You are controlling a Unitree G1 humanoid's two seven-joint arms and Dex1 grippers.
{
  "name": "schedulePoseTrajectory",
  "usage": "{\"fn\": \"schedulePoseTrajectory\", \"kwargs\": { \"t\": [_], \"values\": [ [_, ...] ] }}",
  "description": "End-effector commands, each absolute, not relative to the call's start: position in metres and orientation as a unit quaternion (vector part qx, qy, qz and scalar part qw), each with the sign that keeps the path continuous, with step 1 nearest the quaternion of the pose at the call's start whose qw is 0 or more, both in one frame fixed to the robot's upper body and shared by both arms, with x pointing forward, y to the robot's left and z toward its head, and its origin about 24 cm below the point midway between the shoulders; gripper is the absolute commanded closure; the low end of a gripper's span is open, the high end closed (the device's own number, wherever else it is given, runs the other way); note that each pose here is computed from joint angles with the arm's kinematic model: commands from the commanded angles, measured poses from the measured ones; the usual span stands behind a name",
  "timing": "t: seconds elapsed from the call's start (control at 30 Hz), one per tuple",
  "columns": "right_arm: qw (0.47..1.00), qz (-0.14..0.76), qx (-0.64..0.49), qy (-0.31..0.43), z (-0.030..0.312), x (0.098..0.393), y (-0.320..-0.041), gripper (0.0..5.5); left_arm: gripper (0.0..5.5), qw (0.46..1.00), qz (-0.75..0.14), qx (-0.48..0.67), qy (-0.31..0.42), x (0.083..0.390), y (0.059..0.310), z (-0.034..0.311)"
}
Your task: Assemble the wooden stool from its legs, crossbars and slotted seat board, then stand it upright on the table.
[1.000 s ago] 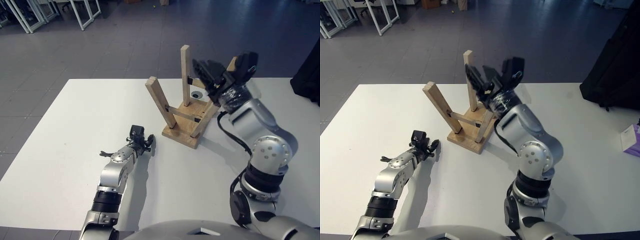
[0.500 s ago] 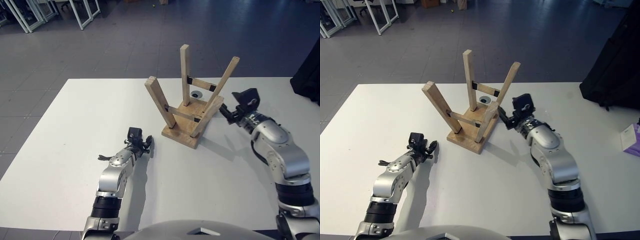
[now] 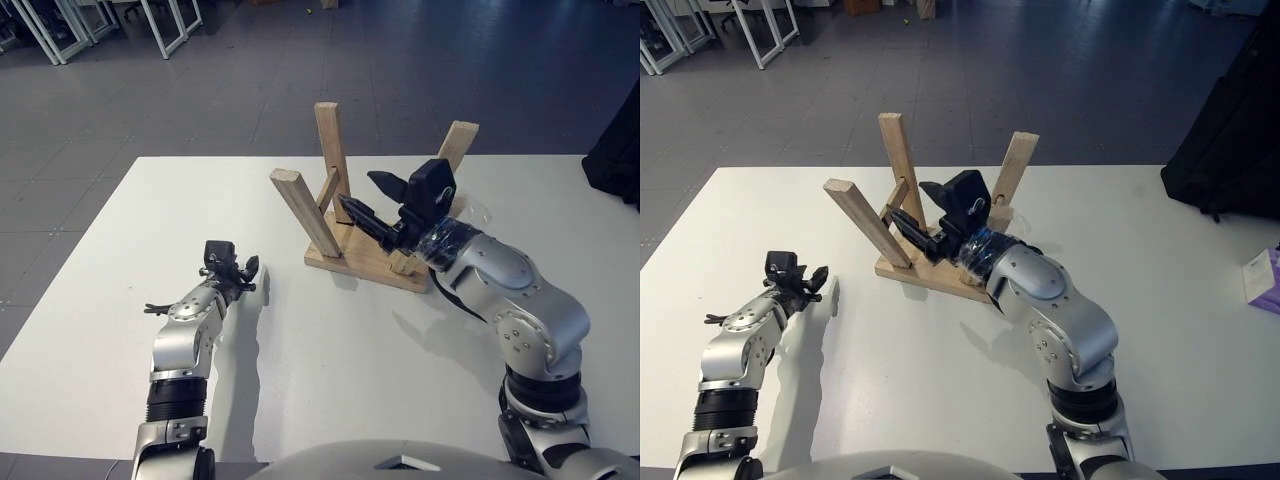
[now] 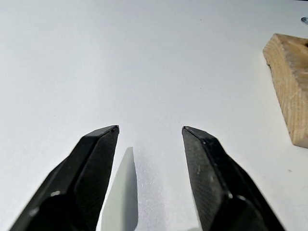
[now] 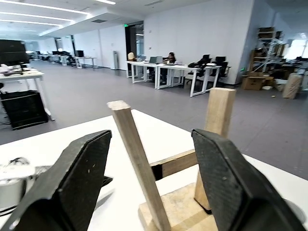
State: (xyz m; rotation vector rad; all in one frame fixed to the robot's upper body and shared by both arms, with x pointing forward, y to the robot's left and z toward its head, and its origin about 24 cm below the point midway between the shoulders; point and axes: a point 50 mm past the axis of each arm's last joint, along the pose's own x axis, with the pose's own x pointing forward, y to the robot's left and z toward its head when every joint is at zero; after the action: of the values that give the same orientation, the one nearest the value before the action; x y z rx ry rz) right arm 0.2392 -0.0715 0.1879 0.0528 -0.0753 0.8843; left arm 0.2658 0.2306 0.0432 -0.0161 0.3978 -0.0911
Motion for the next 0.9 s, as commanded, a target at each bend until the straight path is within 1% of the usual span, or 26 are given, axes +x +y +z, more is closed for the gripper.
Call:
{"fn": "schedulePoseTrajectory", "kwargs": {
  "t": [0.03,0.07,0.1,0.13,0.17,0.2,0.23,0.27,0.3,0.37,0.43,0.57,0.6,0.67,0.7,0.77,0.9],
  "values": [
    [0.853,0.516,0.082,-0.021,0.197,0.225,-0.072,2.45,3.08,0.977,-0.178,0.022,0.112,0.267,0.230,0.091],
    [0.845,0.527,0.085,-0.018,0.200,0.224,-0.077,2.45,3.08,0.972,-0.210,0.036,0.103,0.265,0.233,0.100],
    [0.841,0.535,0.080,-0.016,0.202,0.224,-0.083,2.49,2.87,0.965,-0.239,0.053,0.097,0.263,0.237,0.110],
    [0.836,0.544,0.068,-0.010,0.204,0.224,-0.089,2.49,2.78,0.953,-0.279,0.059,0.097,0.261,0.240,0.121],
    [0.832,0.552,0.054,0.001,0.204,0.223,-0.096,2.49,2.54,0.938,-0.327,0.060,0.094,0.260,0.240,0.135],
    [0.825,0.563,0.032,0.025,0.202,0.221,-0.104,2.49,2.44,0.921,-0.373,0.067,0.093,0.261,0.239,0.147],
    [0.819,0.572,-0.006,0.055,0.197,0.217,-0.114,2.49,2.19,0.902,-0.412,0.085,0.098,0.263,0.237,0.154],
    [0.806,0.583,-0.040,0.093,0.192,0.211,-0.126,2.49,2.02,0.886,-0.440,0.102,0.105,0.267,0.237,0.158],
    [0.791,0.594,-0.068,0.128,0.190,0.206,-0.138,2.49,1.97,0.873,-0.463,0.111,0.110,0.272,0.236,0.162],
    [0.771,0.603,-0.103,0.176,0.193,0.201,-0.160,2.49,1.97,0.863,-0.479,0.118,0.106,0.284,0.239,0.169],
    [0.767,0.592,-0.135,0.207,0.195,0.203,-0.177,2.49,1.97,0.860,-0.485,0.127,0.098,0.297,0.240,0.172],
    [0.781,0.555,-0.186,0.217,0.193,0.218,-0.195,2.49,1.97,0.853,-0.492,0.140,0.099,0.311,0.239,0.170],
    [0.786,0.546,-0.193,0.214,0.193,0.222,-0.199,2.49,1.97,0.848,-0.503,0.135,0.098,0.312,0.238,0.171],
    [0.802,0.520,-0.208,0.208,0.194,0.235,-0.207,2.49,1.97,0.817,-0.552,0.115,0.119,0.309,0.237,0.175],
    [0.803,0.516,-0.213,0.208,0.193,0.240,-0.210,2.49,1.97,0.806,-0.567,0.113,0.127,0.308,0.238,0.177],
    [0.804,0.512,-0.222,0.205,0.193,0.248,-0.212,2.49,1.97,0.802,-0.571,0.122,0.126,0.314,0.238,0.182],
    [0.802,0.521,-0.227,0.183,0.198,0.258,-0.205,2.49,1.97,0.806,-0.565,0.136,0.115,0.328,0.232,0.187]
  ]
}}
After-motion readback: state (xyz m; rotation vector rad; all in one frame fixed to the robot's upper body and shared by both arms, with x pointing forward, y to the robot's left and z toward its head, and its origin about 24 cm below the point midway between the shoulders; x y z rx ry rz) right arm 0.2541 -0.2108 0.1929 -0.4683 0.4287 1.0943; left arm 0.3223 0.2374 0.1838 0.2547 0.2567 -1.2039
